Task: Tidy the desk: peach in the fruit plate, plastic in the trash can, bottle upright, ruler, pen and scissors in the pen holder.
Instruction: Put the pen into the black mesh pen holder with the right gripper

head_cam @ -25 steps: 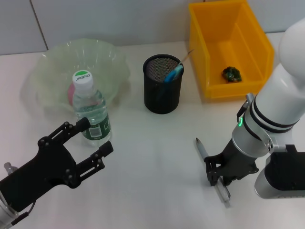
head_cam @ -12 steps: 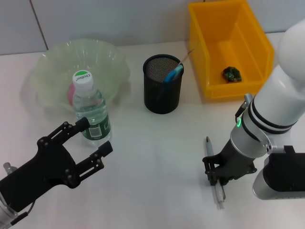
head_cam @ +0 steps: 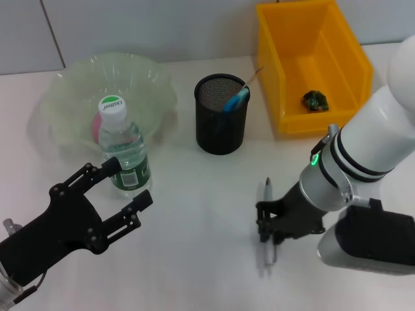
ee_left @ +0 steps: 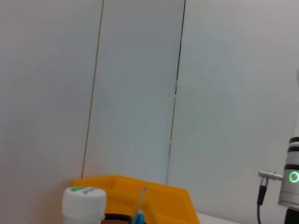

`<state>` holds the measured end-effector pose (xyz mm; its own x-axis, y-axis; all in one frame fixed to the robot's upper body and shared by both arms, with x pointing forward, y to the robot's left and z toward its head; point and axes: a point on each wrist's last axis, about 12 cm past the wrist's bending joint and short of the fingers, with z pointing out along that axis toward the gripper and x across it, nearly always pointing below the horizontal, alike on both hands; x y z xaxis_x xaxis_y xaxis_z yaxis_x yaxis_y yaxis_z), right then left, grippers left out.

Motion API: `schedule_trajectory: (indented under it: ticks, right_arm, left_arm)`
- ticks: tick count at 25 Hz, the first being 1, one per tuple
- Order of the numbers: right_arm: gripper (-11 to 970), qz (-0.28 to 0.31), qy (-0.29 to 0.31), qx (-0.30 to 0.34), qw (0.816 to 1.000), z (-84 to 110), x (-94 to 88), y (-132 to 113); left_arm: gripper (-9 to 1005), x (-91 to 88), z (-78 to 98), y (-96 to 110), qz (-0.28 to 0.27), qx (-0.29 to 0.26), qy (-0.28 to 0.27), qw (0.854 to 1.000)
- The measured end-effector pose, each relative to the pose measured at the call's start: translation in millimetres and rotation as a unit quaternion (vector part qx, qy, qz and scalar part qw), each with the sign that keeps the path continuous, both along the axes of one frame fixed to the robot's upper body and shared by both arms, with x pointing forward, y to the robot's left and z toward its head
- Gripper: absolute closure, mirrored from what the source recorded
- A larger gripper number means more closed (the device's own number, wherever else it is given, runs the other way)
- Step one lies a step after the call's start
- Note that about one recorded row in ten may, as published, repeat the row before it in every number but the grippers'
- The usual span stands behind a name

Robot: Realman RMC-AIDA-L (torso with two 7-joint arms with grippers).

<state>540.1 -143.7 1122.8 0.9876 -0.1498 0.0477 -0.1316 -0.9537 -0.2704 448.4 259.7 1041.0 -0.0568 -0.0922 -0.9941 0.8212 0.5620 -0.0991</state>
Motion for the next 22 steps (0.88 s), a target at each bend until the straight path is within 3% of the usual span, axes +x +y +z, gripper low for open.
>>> schedule_trajectory:
  ticks: [11, 17, 22]
  right_arm:
    - [794, -0.130, -0.017, 0.090, 0.987, 12.2, -1.1, 9.5]
    - [794, -0.197, -0.023, 0.143, 0.970, 20.5, -0.8, 13.0]
    - [794, -0.257, -0.020, 0.203, 0.945, 30.2, 0.4, 19.2]
  left_arm:
    - [212, 2.8, 10.1, 8.6, 0.014, -0.011, -0.037, 0.999]
    - [212, 3.6, 12.1, 12.3, 0.020, -0.013, -0.043, 0.999]
    - [212, 1.2, 12.3, 14.9, 0.024, -0.016, -0.044, 0.999]
